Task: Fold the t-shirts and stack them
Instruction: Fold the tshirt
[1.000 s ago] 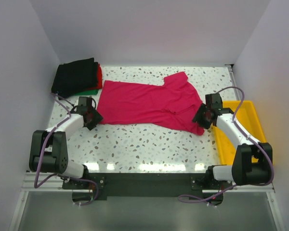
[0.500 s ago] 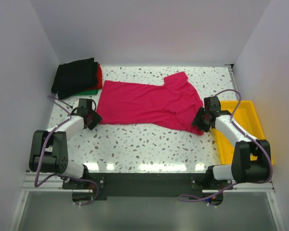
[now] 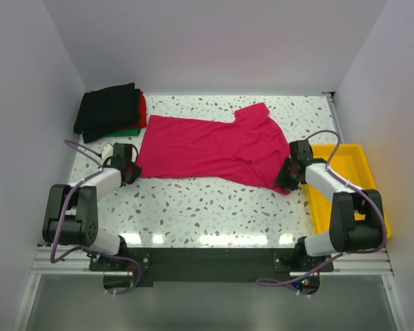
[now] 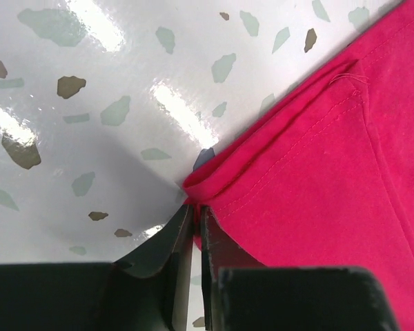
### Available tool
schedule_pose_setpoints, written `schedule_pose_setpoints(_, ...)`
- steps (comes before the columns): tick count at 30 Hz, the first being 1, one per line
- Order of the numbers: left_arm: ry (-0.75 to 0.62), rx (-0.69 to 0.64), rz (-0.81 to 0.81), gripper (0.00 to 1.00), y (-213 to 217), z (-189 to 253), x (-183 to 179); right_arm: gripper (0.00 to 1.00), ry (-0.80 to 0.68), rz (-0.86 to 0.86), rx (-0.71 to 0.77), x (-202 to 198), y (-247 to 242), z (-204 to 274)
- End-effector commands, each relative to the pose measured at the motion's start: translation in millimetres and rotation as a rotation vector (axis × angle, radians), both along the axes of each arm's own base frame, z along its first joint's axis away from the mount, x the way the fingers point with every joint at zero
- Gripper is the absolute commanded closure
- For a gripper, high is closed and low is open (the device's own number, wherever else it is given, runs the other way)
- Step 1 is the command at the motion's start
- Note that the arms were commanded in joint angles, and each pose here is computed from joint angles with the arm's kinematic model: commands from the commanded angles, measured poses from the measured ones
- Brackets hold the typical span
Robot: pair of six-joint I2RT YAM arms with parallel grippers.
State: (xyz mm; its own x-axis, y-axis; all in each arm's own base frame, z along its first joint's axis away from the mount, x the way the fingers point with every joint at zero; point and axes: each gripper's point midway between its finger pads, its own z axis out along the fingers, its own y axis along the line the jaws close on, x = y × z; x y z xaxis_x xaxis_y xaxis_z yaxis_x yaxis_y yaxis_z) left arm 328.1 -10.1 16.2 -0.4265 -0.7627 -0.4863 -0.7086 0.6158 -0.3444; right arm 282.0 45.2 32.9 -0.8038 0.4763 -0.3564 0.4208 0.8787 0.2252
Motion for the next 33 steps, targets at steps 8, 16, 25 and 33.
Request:
schedule_pose_setpoints(8, 0.005, 0.102, 0.046, 1.0, 22, 1, -2, 1.0, 0.032, -0.003, -0.032, -6, -5, -3)
schedule_pose_setpoints(16, 0.069, 0.151, 0.1, 1.0, 41, 16, -15, 1.0, 0.069, 0.0, -0.061, -29, -12, 13)
schedule_pose_setpoints(25, 0.078, 0.177, 0.157, 1.0, 68, 33, -44, 1.0, 0.056, 0.019, 0.016, -63, -1, 27)
schedule_pose_setpoints(33, 0.059, 0.181, 0.191, 1.0, 77, 37, -69, 1.0, 0.079, 0.062, 0.167, -99, 24, 38)
